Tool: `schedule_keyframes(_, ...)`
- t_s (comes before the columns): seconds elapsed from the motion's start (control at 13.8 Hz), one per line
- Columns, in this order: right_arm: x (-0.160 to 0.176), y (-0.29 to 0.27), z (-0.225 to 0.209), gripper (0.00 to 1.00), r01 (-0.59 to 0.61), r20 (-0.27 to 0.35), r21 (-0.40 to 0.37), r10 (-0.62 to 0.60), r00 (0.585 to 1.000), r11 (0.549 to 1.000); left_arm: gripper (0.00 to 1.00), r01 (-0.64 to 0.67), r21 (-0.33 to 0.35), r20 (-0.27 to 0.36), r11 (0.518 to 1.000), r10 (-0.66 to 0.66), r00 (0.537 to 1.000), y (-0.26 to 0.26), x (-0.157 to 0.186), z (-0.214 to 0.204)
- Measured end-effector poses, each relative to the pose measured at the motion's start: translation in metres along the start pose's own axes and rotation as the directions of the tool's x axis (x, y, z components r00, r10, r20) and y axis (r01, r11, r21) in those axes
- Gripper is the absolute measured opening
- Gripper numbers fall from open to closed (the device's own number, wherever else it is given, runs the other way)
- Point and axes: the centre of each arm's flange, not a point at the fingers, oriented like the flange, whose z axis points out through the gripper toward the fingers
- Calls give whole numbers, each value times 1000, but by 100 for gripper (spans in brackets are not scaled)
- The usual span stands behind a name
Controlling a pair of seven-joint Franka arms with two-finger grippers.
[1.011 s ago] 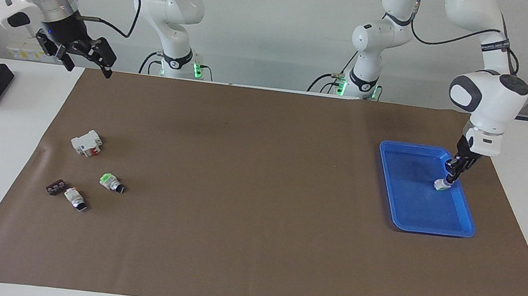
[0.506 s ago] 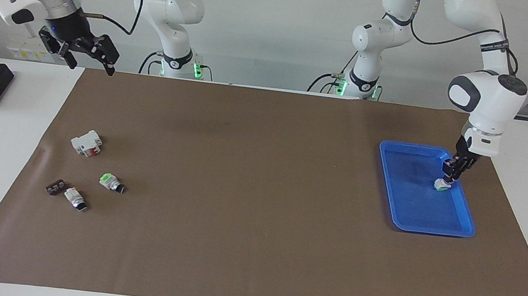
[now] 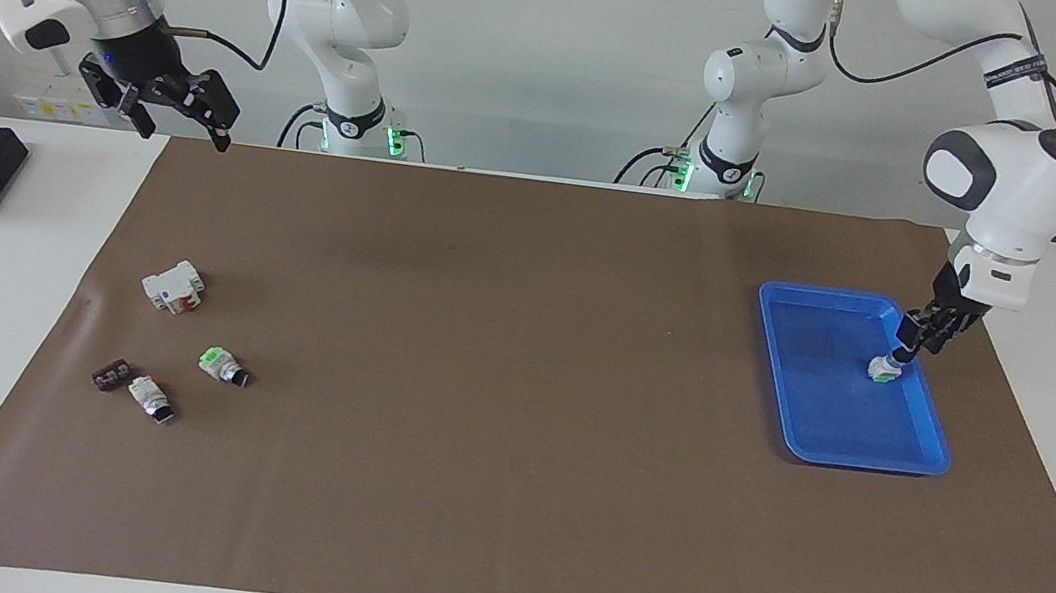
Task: Turn and place switch with both arms
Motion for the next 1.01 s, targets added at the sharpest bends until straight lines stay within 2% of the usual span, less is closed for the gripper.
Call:
schedule_keyframes(0.43, 0, 0, 0, 100, 0, 0, 0, 0, 1000, 1000, 56, -189, -27, 103, 982, 191, 976, 115, -3, -89)
schedule_keyframes(0.72, 0, 0, 0, 100, 0, 0, 0, 0, 1000, 1000, 56, -243, -34, 152, 969, 246, 957, 143, -9, -152)
schedule_keyframes(1.01, 0, 0, 0, 100, 0, 0, 0, 0, 1000, 1000, 56, -258, -37, 205, 966, 260, 944, 151, 0, -177)
